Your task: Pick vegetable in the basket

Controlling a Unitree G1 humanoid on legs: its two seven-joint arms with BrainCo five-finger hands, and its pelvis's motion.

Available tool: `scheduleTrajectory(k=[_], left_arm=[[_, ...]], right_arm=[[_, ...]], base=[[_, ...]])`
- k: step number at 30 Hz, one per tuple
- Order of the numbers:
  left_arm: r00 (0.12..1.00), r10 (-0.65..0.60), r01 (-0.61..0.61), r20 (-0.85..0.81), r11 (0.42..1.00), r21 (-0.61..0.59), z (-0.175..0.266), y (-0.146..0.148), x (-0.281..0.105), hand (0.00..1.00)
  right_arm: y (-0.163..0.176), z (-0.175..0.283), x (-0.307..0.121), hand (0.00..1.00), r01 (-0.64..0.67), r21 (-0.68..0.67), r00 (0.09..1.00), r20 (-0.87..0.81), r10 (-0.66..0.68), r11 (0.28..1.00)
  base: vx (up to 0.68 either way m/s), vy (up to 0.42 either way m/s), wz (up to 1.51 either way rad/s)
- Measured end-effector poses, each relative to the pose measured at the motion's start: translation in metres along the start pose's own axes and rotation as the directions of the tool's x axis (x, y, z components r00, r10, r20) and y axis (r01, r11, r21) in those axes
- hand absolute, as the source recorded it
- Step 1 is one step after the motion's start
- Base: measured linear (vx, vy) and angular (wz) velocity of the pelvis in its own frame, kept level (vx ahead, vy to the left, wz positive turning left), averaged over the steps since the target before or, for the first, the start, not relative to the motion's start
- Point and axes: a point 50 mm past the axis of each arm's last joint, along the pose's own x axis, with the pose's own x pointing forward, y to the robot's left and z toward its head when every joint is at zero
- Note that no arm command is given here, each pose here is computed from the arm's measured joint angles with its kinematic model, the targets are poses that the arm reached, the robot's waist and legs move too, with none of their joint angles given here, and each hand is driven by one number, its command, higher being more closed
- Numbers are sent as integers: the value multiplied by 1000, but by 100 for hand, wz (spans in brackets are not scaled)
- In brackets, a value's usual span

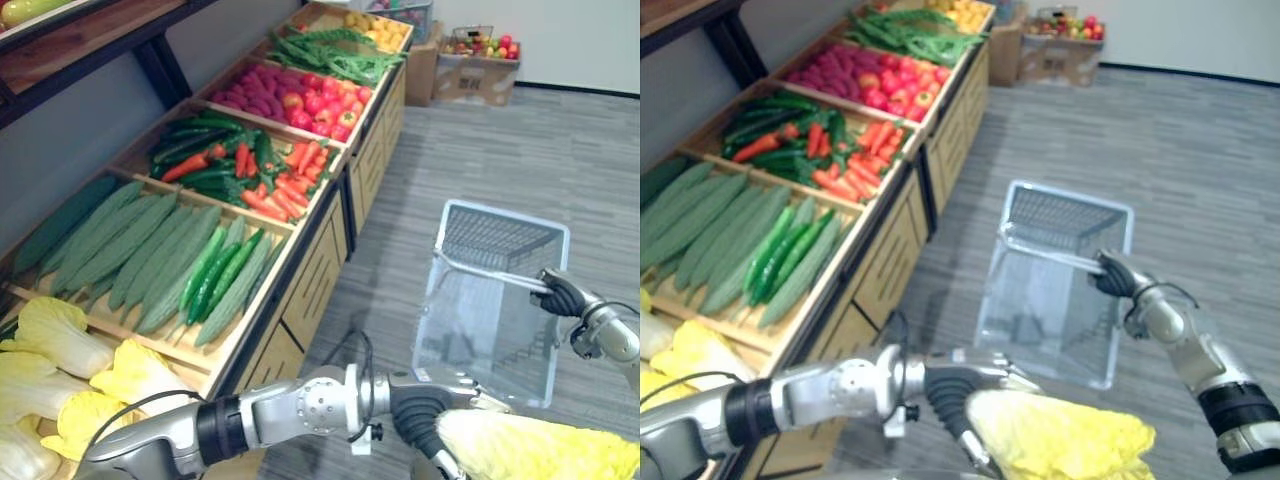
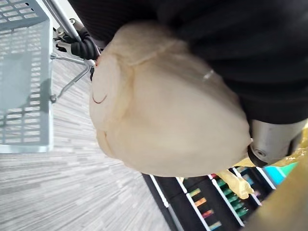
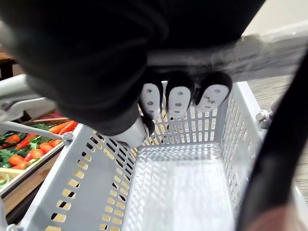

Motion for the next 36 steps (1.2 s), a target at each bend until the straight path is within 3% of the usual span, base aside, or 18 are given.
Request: scheduleTrajectory(k=[10, 16, 22, 28, 36], left_arm=[[989, -39, 59, -145, 989, 137, -38, -16, 39, 100], [949, 102, -30, -297, 971, 239, -65, -1, 54, 100], [909, 163, -28, -383, 942, 335, -77, 2, 59, 100], [902, 224, -91, -368, 934, 346, -74, 12, 67, 100], [907, 204, -59, -369, 928, 367, -73, 13, 68, 100]], right_arm=[[-1, 29, 11, 100, 13, 40, 995, 100, -17, 999], [7, 51, 20, 100, 8, 113, 986, 167, -26, 994], [11, 59, 21, 100, -9, 134, 981, 194, -17, 991], [22, 49, 10, 100, -52, 156, 986, 163, 26, 986], [40, 22, -14, 100, -120, 189, 992, 70, 109, 975]], base=[[1, 9, -3], [10, 16, -3], [0, 0, 0], [-7, 9, 4], [-15, 18, 9]])
